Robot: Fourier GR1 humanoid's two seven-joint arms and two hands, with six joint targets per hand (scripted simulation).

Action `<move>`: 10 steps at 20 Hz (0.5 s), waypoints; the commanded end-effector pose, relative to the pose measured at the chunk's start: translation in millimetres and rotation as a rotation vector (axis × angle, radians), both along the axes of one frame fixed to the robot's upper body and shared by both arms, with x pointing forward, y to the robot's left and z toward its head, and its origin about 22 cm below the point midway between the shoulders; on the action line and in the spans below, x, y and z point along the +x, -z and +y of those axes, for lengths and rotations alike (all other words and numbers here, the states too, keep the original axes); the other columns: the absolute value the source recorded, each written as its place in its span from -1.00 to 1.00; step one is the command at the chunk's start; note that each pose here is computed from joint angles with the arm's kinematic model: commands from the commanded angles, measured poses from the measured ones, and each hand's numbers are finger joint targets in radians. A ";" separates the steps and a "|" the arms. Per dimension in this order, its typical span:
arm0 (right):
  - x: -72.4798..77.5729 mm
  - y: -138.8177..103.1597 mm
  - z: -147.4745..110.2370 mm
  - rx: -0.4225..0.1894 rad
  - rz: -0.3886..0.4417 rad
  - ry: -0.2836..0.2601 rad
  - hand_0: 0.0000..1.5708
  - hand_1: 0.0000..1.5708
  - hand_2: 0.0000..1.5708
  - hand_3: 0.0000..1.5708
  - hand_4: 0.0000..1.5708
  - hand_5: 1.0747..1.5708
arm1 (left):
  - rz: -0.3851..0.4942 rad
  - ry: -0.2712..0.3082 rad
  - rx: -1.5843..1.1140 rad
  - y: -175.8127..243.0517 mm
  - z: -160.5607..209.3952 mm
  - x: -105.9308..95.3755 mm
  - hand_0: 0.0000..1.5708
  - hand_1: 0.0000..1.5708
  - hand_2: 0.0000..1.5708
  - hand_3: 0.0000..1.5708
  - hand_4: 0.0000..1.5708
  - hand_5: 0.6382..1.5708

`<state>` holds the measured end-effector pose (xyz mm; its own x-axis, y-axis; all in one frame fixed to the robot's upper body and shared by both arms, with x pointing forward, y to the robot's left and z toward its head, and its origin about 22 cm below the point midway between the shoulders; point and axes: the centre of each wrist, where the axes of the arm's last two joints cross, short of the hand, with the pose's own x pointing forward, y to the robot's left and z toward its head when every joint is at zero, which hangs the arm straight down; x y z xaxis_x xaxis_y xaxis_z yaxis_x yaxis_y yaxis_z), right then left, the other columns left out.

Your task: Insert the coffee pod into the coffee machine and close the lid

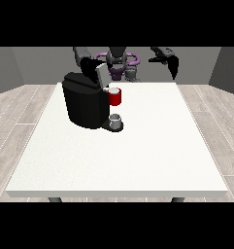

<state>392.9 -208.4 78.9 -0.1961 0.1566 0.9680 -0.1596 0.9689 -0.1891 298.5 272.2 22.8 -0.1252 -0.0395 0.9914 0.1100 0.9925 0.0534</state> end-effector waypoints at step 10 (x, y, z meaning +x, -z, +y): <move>3.9 -15.9 54.8 -0.105 -0.036 -0.129 -1.00 -1.00 -1.00 -1.00 -0.73 1.00 | 0.000 -0.023 -0.017 14.8 18.5 2.4 -1.00 -1.00 -1.00 -1.00 -0.80 1.00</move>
